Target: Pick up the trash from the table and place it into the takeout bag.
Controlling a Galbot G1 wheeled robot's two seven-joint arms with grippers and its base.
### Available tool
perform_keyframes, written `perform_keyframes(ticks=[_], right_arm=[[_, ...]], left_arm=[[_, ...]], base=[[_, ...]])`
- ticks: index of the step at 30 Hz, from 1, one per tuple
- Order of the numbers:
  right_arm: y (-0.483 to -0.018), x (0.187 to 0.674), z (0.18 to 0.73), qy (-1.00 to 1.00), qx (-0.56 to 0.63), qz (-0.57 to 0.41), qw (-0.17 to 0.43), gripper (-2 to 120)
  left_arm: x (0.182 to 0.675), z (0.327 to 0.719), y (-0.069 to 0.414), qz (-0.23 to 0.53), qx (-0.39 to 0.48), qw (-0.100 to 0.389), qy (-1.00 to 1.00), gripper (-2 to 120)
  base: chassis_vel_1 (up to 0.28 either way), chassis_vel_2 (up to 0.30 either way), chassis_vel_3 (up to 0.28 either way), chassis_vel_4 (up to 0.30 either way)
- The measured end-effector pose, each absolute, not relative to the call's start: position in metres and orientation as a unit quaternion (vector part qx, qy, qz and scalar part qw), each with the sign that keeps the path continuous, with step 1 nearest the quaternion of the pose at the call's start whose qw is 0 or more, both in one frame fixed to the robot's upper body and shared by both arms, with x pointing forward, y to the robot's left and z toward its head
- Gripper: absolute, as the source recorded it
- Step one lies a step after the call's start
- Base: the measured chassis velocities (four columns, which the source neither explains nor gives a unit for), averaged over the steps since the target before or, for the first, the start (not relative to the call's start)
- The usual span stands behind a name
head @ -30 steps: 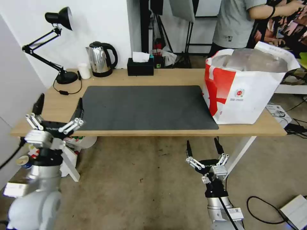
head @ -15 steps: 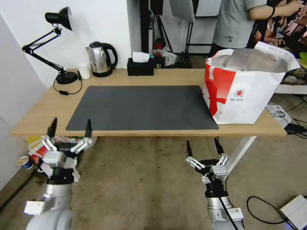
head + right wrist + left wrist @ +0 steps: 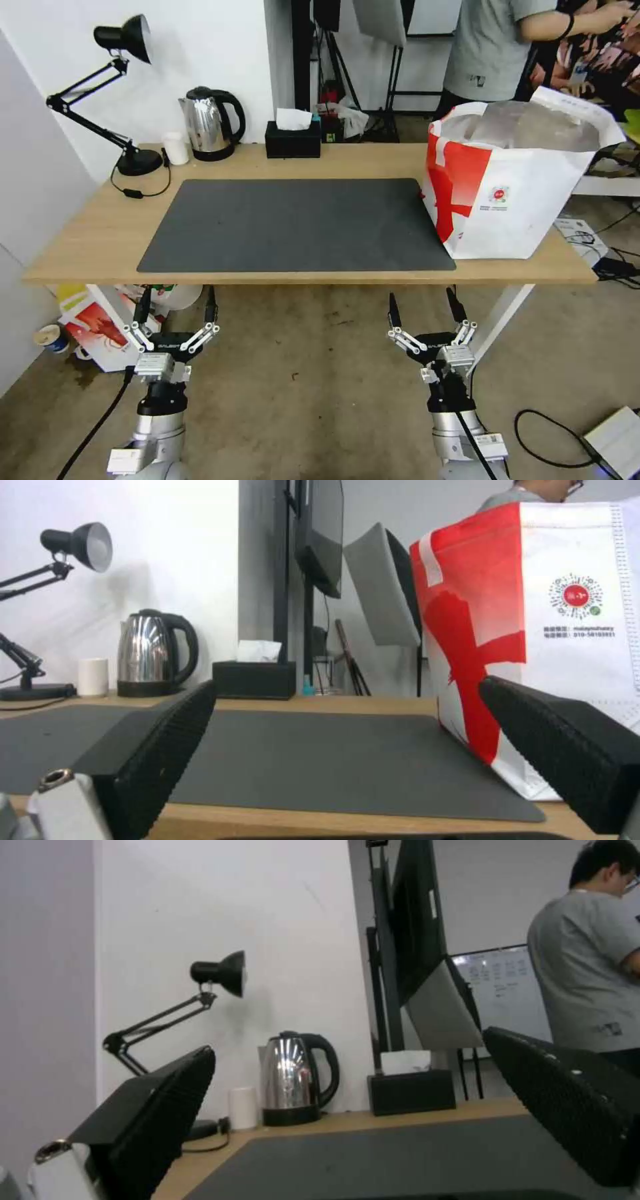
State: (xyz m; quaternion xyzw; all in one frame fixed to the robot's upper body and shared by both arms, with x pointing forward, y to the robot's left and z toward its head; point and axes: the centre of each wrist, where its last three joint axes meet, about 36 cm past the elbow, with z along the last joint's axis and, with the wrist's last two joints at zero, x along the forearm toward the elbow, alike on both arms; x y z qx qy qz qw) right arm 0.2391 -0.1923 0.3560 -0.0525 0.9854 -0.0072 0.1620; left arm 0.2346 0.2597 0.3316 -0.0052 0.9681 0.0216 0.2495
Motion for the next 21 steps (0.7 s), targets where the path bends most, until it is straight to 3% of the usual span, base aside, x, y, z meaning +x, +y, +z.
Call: perform_keyframes(ticks=[21], right_arm=[[-0.1923, 0.2391, 0.3560, 0.985, -0.053, -0.007, 0.162, 100]], left_arm=[[0.2359, 0.3289, 0.2588, 0.028, 0.022, 0.266, 0.963, 100]], base=[[0.000, 0.000, 0.000, 0.000]])
